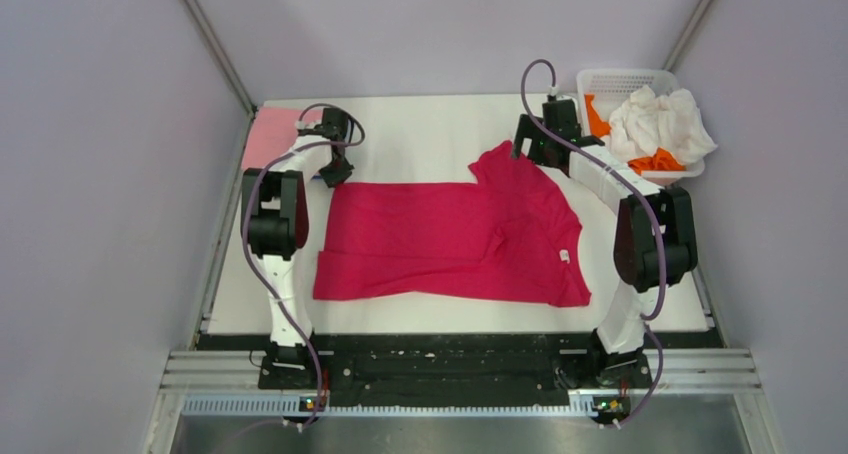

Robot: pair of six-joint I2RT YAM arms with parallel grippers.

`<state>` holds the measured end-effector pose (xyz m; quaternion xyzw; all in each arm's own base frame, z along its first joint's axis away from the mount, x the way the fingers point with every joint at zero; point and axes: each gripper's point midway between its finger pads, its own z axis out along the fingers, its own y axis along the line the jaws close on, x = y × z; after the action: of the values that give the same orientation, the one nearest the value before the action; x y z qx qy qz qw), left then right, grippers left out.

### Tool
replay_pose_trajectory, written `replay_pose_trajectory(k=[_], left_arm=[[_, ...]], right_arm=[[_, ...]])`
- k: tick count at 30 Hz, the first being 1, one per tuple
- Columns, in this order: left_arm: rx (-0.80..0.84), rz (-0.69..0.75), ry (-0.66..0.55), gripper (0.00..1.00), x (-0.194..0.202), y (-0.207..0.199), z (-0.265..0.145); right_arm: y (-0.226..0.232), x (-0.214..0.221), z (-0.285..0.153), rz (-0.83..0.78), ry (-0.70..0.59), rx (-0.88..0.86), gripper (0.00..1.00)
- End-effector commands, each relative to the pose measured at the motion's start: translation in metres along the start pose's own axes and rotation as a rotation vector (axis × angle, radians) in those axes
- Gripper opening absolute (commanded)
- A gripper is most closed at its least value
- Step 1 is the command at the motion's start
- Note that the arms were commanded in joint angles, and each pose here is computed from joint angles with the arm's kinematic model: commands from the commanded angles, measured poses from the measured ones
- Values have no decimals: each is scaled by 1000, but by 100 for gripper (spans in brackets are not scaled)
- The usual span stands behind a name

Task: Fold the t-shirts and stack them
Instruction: Grab the side of the flattened tshirt furthest away from the robot with both arms

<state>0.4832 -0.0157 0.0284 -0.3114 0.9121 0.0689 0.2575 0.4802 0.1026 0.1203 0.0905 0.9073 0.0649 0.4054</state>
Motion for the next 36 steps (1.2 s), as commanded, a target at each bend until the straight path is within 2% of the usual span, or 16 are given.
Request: replay_pose_trajectory(k=[1, 5, 6, 7, 8, 15, 23, 27, 33, 36], left_arm=[[22, 5, 15, 29, 7, 1, -15], [15, 11, 11, 26, 11, 6, -22], [13, 14, 10, 20, 11, 7, -22], [16, 20, 9, 6, 11, 6, -23], [18, 24, 8, 0, 10, 6, -24], [65, 42, -56, 0, -4, -1, -45], [87, 56, -95, 0, -13, -1, -65], [97, 58, -91, 0, -9, 0, -71], [103, 66, -99, 0, -7, 2, -79], [109, 69, -100, 0, -6, 3, -82]], right_arm=[[-3, -24, -2, 2, -50, 15, 99], [-2, -30, 2, 2, -57, 28, 99], [-2, -32, 3, 1, -58, 28, 99], [-2, -33, 5, -1, -61, 29, 99], [-1, -37, 7, -3, -66, 29, 99], [23, -48, 41, -81, -45, -43, 99], [58, -55, 107, -264, -57, -46, 91], [67, -44, 142, -288, -22, -50, 85], [60, -16, 153, -335, 49, 16, 79], [51, -7, 145, -329, 75, 42, 71]])
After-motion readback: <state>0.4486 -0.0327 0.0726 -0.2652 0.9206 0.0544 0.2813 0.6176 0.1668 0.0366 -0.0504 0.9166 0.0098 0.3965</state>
